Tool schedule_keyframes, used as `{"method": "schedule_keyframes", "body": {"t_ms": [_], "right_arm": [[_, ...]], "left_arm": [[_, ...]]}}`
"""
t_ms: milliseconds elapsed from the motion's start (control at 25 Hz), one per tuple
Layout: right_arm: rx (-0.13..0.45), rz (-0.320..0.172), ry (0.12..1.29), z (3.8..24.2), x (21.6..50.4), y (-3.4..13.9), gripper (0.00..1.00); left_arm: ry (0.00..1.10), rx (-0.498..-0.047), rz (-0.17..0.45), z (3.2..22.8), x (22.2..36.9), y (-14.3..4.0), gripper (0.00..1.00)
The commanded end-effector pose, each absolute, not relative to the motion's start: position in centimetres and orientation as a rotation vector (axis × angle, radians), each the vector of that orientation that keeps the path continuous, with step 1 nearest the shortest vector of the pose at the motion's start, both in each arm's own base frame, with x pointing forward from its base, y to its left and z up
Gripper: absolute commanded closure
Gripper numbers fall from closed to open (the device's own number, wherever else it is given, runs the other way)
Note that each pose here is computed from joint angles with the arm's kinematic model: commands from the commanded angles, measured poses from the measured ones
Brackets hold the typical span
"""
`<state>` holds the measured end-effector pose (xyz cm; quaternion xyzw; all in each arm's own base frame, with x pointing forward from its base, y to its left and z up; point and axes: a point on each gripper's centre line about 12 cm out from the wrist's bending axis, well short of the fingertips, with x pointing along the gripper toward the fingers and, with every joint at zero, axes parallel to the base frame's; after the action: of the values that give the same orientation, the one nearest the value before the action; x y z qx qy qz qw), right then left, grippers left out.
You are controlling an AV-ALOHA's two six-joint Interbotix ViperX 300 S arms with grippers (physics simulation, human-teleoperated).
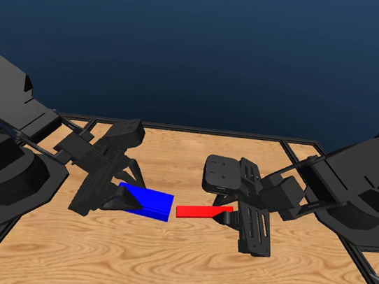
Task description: Insert peg into socket
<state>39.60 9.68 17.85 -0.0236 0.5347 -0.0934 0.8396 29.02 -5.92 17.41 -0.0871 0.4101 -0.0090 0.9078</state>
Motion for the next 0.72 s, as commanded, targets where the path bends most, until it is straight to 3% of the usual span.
{"method": "schedule_keyframes", "body": {"t_ms": [40,120,160,240,280,320,400,560,720], "right_arm": [[-0.026,-0.178,1.066,19.7,40.6,9.7,1.0],[-0.019,-0.175,1.061,19.5,40.8,9.4,1.0],[-0.018,-0.176,1.062,19.3,40.9,9.2,1.0],[-0.017,-0.17,1.057,18.9,41.2,9.0,1.0],[-0.013,-0.162,1.036,19.6,41.5,9.1,1.0],[-0.023,-0.156,1.034,19.1,42.0,9.1,1.0],[-0.018,-0.15,1.026,19.3,42.4,8.9,1.0],[-0.032,-0.135,1.018,19.2,43.2,8.6,1.0],[-0.011,-0.16,1.056,18.2,42.3,7.5,1.0]], "left_arm": [[0.783,-0.19,-0.044,18.8,30.4,-6.6,1.0],[0.778,-0.213,-0.023,19.3,30.5,-6.1,1.0],[0.778,-0.197,-0.041,19.2,30.4,-6.6,1.0],[0.783,-0.212,-0.03,18.8,29.9,-6.1,1.0],[0.753,-0.208,-0.051,19.6,30.6,-6.7,1.0],[0.795,-0.191,-0.034,19.4,30.4,-6.7,1.0],[0.741,-0.205,-0.056,20.1,30.9,-6.8,1.0],[0.762,-0.194,-0.054,19.7,30.8,-6.9,1.0],[0.77,-0.196,-0.052,19.4,30.2,-6.8,1.0]]}}
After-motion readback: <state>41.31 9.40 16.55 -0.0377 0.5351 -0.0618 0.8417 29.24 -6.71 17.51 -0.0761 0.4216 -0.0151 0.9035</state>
